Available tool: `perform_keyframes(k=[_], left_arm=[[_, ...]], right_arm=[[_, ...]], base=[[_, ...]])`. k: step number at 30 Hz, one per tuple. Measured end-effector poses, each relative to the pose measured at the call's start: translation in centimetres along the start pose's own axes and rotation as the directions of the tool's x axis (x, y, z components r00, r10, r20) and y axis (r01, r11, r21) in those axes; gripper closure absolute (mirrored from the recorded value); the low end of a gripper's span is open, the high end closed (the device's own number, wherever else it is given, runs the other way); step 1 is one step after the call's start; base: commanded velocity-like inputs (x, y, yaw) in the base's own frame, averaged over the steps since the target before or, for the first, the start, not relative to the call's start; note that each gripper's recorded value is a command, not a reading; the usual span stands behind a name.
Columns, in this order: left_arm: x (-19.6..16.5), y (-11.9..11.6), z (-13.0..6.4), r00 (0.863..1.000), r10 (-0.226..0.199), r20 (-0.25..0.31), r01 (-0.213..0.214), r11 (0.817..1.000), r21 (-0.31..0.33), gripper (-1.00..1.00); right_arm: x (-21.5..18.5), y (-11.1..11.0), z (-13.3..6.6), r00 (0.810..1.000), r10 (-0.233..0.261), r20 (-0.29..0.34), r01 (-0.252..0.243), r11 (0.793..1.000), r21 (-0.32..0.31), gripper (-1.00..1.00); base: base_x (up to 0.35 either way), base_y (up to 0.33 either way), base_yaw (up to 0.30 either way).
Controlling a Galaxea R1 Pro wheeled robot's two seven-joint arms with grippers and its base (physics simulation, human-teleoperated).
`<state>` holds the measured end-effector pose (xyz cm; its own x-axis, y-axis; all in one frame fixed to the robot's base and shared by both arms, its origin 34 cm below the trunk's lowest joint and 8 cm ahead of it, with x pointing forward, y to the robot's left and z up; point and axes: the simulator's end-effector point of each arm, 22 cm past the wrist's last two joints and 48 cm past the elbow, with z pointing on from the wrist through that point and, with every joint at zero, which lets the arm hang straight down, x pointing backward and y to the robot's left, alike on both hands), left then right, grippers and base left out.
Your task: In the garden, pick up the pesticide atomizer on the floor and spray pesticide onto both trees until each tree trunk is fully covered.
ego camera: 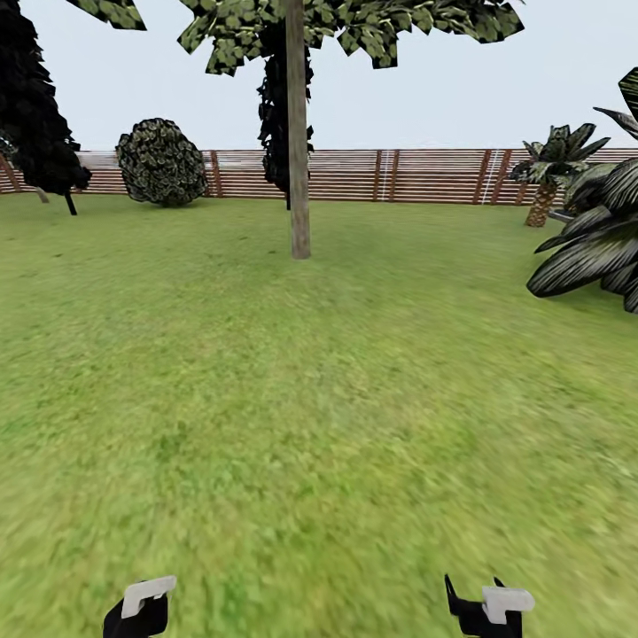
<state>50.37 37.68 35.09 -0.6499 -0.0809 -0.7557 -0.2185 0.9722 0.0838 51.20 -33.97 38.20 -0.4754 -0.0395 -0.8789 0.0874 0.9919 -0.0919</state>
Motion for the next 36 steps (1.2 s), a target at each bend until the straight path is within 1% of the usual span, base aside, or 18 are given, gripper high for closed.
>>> perform_keyframes(k=[36], left_arm=[[0.0, 0.0, 0.0, 1.0, 0.0, 0.0, 0.0, 1.0, 0.0, 1.0]], right_arm=[[0.0, 0.0, 0.0, 1.0, 0.0, 0.0, 0.0, 1.0, 0.0, -1.0]], base=[[0.337, 0.0, 0.0]])
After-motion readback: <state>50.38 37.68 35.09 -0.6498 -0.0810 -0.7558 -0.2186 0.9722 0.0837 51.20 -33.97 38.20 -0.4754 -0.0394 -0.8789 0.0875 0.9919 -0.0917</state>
